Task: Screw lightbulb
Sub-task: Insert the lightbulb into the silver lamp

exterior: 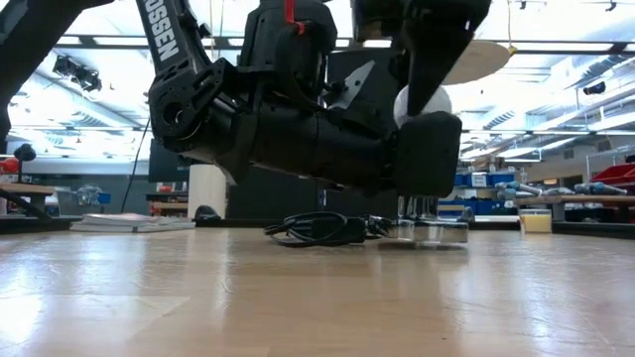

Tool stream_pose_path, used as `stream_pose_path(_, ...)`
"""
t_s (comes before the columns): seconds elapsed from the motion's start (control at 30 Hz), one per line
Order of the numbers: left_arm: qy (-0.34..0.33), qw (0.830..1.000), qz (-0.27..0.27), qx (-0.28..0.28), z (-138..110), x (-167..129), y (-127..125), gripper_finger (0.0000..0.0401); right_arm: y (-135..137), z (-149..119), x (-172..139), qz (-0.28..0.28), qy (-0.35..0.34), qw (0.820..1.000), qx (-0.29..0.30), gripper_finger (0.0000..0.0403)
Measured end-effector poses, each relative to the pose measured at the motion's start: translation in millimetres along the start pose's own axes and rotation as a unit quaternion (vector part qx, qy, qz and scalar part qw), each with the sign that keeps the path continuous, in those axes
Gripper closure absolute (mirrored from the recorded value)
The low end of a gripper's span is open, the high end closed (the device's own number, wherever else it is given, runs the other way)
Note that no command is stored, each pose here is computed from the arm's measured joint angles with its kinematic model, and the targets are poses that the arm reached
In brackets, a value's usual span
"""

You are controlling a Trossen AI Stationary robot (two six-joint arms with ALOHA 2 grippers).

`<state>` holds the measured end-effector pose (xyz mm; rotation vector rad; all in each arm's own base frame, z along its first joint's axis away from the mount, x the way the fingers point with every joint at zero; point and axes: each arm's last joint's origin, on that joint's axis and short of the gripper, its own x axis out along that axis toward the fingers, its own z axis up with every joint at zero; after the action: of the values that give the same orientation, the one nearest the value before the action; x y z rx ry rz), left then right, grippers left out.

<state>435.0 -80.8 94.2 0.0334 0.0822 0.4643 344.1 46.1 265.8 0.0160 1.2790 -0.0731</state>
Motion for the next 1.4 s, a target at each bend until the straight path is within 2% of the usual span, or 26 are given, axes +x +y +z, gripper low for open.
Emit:
stream_pose_path(0.2, 0.012, 1.000, -0.002, -0.004, -2.5, 2.1, 2.6, 0.0221, 0.1, 1.7, -10.6, -0.007, -0.005, 0.999, -0.043, 0.0011)
stream_pose_path(0.43, 0.012, 1.000, -0.014, -0.004, -2.6, 2.2, 2.0, 0.0221, 6.5, -0.4, -14.0, -0.010, 0.003, 0.982, -0.190, 0.0012)
stream_pose_path(0.67, 0.012, 1.000, -0.023, -0.004, -2.5, 2.2, 1.7, 0.0221, 9.7, -4.5, -14.4, -0.005, 0.021, 0.942, -0.334, 0.0013)
stream_pose_path(0.83, 0.011, 0.999, -0.037, -0.004, -2.2, 2.2, 0.9, 0.0221, 8.7, -10.5, -6.5, 0.004, 0.040, 0.893, -0.448, 0.0023)
stream_pose_path(1.0, 0.011, 0.999, -0.051, -0.005, -2.2, 2.2, 0.3, 0.0221, 8.8, -14.6, 0.9, 0.012, 0.048, 0.852, -0.521, 0.0030)
stream_pose_path(1.27, 0.010, 0.996, -0.088, 0.007, -2.1, 1.9, -1.8, 0.0221, 9.5, -13.6, 7.8, 0.009, 0.030, 0.822, -0.569, 0.0031)
stream_pose_path(1.4, 0.010, 0.995, -0.101, 0.009, -2.1, 1.7, -2.5, 0.0221, 10.9, -17.3, 14.1, 0.038, 0.024, 0.818, -0.574, 0.0031)
